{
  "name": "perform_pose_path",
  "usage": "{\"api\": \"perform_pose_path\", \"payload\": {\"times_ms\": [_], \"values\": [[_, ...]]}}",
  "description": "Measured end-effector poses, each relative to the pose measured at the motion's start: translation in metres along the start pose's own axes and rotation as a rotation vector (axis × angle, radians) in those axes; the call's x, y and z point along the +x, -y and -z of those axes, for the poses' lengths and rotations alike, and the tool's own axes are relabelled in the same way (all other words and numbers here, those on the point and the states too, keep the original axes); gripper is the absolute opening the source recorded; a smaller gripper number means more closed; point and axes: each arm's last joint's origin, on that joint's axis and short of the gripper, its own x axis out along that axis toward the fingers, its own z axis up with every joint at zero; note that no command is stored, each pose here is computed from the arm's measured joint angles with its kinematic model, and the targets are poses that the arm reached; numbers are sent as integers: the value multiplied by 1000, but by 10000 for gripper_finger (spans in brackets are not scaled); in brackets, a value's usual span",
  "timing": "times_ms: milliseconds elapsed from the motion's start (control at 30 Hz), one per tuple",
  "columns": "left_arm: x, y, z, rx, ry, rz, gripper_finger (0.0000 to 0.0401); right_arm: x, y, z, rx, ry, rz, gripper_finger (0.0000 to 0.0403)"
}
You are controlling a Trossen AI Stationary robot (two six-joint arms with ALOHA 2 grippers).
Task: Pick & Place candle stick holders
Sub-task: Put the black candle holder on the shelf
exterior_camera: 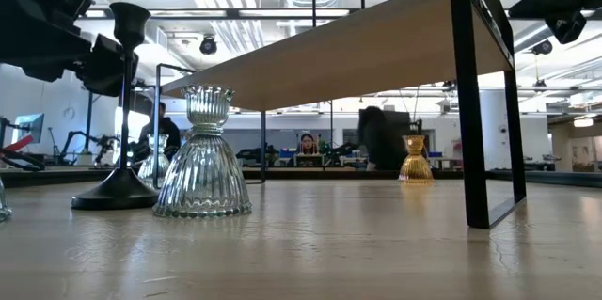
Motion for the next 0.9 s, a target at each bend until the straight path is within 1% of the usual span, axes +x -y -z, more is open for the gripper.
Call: {"api": "perform_pose_path", "payload": {"times_ms": [900], "values": [[21, 2, 9, -14, -11, 1, 229, 0, 0, 0, 0, -1, 1, 9]]}}
